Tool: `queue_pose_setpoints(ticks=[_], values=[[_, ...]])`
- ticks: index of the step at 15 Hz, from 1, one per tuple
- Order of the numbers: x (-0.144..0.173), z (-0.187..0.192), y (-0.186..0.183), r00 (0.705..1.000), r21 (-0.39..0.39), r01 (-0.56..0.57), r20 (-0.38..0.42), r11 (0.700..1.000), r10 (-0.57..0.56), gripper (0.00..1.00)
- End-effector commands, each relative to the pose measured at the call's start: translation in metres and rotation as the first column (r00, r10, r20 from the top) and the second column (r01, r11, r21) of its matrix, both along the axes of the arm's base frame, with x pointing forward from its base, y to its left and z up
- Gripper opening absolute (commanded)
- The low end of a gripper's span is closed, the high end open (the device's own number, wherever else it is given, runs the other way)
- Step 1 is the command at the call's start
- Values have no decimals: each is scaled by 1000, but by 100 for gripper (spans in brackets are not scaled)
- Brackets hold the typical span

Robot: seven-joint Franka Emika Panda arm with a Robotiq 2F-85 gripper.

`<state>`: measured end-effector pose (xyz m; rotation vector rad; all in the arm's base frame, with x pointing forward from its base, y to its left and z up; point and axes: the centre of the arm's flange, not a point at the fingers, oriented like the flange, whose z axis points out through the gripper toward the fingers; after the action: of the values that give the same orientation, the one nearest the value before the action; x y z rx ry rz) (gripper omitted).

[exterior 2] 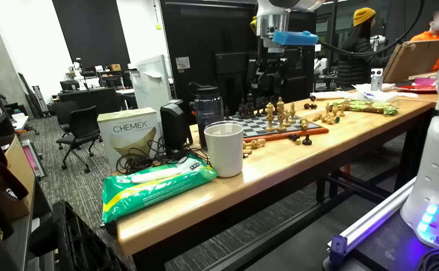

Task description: Put the dark brown chess piece on the board

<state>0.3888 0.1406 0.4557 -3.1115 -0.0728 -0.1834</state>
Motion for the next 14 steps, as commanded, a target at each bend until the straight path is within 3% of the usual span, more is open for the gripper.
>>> queue_pose_setpoints(ticks=[1,8,14], values=[[0,0,0,1000,0,0,0,1000,0,100],[0,0,0,1000,0,0,0,1000,0,100],[15,6,-26,992,0,-115,-47,993,115,100]])
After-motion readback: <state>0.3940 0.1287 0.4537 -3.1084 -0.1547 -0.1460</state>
